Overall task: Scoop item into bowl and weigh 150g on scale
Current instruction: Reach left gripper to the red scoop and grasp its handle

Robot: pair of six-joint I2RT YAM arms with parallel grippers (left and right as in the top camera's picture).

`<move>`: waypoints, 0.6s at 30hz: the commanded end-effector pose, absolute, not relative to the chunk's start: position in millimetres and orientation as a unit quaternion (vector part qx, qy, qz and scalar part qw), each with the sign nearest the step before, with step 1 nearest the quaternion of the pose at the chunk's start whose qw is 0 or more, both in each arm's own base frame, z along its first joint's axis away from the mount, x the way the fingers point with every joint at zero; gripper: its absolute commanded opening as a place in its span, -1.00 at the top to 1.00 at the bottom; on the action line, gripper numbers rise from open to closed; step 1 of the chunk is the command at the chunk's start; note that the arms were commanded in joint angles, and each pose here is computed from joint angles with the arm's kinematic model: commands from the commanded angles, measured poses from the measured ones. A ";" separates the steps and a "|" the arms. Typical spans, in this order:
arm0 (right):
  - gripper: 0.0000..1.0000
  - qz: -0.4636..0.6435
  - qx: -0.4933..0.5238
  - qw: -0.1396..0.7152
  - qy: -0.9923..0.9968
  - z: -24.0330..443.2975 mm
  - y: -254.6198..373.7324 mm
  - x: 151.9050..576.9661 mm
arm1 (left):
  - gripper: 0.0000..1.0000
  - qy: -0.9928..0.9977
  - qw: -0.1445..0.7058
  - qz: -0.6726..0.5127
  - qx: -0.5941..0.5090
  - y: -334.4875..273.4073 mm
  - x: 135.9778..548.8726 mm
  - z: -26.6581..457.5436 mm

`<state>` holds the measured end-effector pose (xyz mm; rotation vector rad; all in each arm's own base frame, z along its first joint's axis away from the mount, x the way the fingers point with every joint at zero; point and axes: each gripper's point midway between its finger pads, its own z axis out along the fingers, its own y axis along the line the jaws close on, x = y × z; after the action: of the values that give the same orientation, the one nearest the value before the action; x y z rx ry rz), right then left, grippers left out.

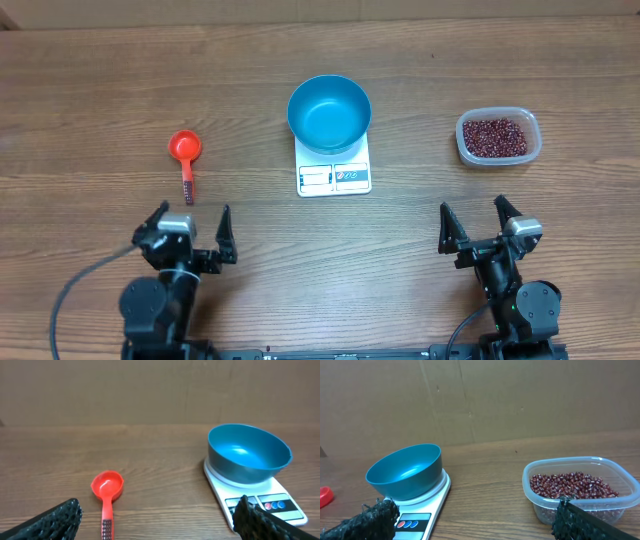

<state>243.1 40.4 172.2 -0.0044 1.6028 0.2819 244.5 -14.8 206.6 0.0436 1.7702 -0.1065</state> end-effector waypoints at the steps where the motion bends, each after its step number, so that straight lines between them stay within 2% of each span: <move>1: -1.00 0.126 -0.004 0.688 0.715 170.0 41.2 243.0 | -1.00 0.782 0.620 -0.065 0.024 -20.4 251.6 229.9; 6: -1.00 0.125 -0.004 0.688 0.715 170.0 41.1 243.0 | -0.99 0.816 0.570 -0.089 0.035 -28.7 273.7 248.6; 13: -1.00 0.125 -0.004 0.688 0.715 170.0 41.1 243.0 | -1.00 0.881 0.455 -0.126 0.041 -39.3 320.0 262.3; 18: -1.00 0.125 -0.004 0.688 0.715 170.0 41.1 243.0 | -0.99 0.882 0.429 -0.181 0.067 -58.5 357.5 274.3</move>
<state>243.0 40.4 172.0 -0.0046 1.6036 0.2822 343.7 -44.7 261.3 0.1137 2.2178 -0.3480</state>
